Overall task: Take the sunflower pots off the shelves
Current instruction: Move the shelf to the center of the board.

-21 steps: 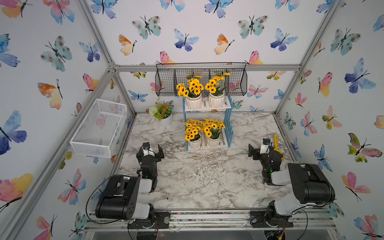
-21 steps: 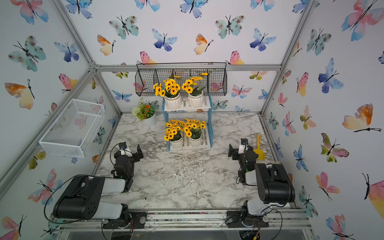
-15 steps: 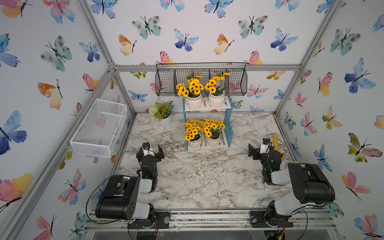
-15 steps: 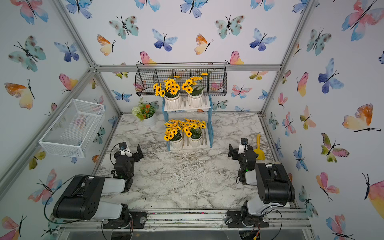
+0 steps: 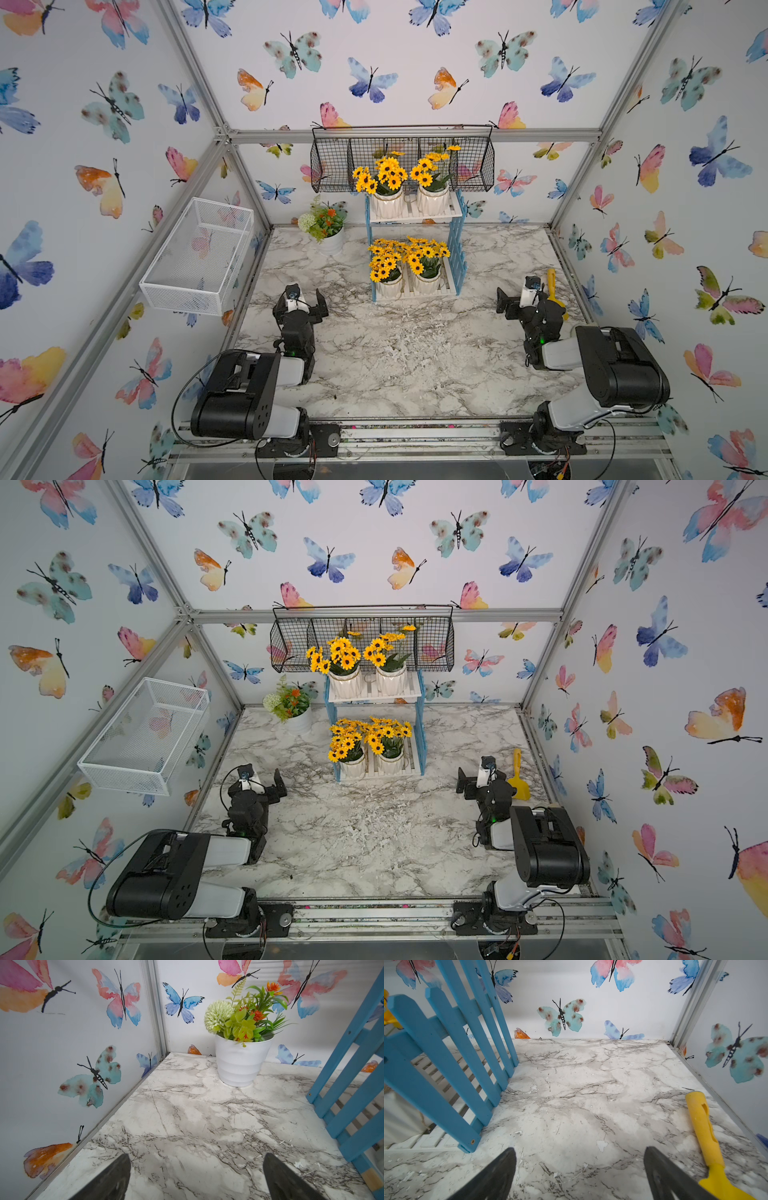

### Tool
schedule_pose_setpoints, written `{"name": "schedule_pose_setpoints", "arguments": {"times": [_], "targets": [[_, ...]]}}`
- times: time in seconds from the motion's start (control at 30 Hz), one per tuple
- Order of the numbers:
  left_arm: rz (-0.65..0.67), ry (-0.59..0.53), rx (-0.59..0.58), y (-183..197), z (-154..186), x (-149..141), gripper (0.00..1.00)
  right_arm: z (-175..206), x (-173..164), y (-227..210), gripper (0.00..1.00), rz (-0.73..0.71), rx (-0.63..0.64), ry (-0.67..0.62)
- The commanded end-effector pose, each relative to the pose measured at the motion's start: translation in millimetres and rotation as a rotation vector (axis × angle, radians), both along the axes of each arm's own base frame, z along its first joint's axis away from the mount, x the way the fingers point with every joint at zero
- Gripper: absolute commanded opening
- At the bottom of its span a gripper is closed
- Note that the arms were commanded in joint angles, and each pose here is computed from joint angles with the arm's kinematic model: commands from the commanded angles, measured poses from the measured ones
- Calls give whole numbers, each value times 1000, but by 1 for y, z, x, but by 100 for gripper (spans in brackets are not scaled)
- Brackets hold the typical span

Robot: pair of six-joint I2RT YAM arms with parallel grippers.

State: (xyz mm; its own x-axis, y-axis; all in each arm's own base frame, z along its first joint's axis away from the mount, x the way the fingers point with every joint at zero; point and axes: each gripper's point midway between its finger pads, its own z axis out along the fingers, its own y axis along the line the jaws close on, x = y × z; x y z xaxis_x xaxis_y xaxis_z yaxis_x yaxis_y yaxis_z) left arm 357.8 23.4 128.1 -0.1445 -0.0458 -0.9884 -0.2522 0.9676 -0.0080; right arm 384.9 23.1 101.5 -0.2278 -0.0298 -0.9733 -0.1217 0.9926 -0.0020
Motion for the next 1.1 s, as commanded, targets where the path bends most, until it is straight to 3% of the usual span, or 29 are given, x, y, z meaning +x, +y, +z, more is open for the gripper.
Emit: {"name": "schedule_pose_setpoints", "arguments": {"times": [0.0, 0.2, 0.27, 0.33, 0.4, 0.53, 0.6, 0.63, 0.7, 0.8, 0.93, 1.07], "targets": [[-9, -9, -14, -1, 3, 4, 98, 0, 0, 2, 98, 10, -6, -6], [-8, -7, -14, -1, 2, 4, 98, 0, -1, 2, 98, 12, -7, -3], [-4, -20, -13, 0, 5, 2, 98, 13, 3, -9, 98, -58, 7, -39], [68, -7, -14, 11, 14, 2, 98, 26, 15, -29, 98, -186, 15, 47], [125, 9, -19, 20, 29, 5, 98, 63, 26, -34, 98, -222, 46, 52], [158, -71, -107, 23, 80, 12, 98, 126, 42, -20, 98, -222, 346, 72], [141, -84, -127, 20, 109, 16, 98, 136, 43, -16, 98, -246, 542, 81], [125, -91, -150, 18, 125, 18, 98, 133, 42, -5, 98, -173, 555, 117], [86, -103, -217, 11, 148, 19, 98, 135, 41, 25, 98, 29, 535, 119], [-42, -88, -299, -12, 171, 21, 98, 131, 41, 55, 98, 169, 534, 218], [-95, 18, -319, -25, 186, 29, 98, 139, 36, 73, 98, 147, 338, 259], [-176, 74, -329, -42, 193, 36, 99, 155, 34, 76, 97, 145, 310, 257]]}}
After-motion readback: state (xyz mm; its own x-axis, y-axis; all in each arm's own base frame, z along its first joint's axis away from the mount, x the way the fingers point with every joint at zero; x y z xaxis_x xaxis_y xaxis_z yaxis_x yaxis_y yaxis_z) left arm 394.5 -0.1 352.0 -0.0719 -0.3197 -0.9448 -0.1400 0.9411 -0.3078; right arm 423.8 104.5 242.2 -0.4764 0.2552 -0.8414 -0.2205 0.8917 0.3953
